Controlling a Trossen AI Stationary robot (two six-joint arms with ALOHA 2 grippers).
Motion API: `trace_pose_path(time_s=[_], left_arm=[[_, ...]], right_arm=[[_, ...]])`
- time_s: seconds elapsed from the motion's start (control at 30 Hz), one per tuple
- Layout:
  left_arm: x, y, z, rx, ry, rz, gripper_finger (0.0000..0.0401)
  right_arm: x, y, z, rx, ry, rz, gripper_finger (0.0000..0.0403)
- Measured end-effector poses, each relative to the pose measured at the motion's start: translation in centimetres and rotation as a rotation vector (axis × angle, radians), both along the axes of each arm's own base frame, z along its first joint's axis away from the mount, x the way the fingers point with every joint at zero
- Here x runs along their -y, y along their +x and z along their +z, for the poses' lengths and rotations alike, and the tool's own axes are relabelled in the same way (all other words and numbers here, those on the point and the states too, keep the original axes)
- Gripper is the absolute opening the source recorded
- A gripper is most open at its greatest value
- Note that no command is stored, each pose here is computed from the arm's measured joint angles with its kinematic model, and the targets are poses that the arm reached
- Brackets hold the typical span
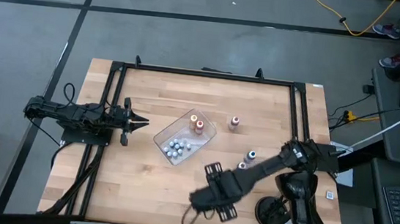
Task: Pick & Place food coloring
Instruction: Put the small black food coloring bottle into the transparent bin
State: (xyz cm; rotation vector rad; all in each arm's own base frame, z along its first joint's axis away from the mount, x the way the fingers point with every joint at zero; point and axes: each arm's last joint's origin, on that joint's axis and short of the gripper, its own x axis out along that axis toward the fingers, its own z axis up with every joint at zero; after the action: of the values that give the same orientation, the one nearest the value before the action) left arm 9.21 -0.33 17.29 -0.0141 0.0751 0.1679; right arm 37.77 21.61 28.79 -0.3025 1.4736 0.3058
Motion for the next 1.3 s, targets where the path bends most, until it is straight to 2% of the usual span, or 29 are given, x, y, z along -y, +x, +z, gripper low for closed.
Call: trace_pose_path(time_s=[0.2, 0.6, 0.83, 1.13, 1.3], left_arm=[[0.0, 0.0, 0.0, 0.000, 0.000, 0.000, 0.0058], [0.0, 0.0, 0.0, 0.001, 0.000, 0.000, 0.0052], [0.0, 0.0, 0.0, 0.000, 0.000, 0.000, 0.0056], [0.0, 0.0, 0.0, 0.000, 0.000, 0.000, 0.0056], [0.0, 0.0, 0.0, 0.000, 0.000, 0.000, 0.0053]], right_arm=[[-2.3, -1.6, -1.7, -0.054, -0.034, 0.068, 0.0287], [-2.8, -2.0, -3.1, -0.078, -0.060, 0.109, 0.0287], [-1.6, -1.5, -2.8, -0.076, -0.083, 0.120, 0.0287], [1.8, -0.3, -1.1, -0.012, -0.130, 0.089, 0.0287], [3.2, 0.3, -1.1, -0.028, -0.144, 0.125, 0.0287]])
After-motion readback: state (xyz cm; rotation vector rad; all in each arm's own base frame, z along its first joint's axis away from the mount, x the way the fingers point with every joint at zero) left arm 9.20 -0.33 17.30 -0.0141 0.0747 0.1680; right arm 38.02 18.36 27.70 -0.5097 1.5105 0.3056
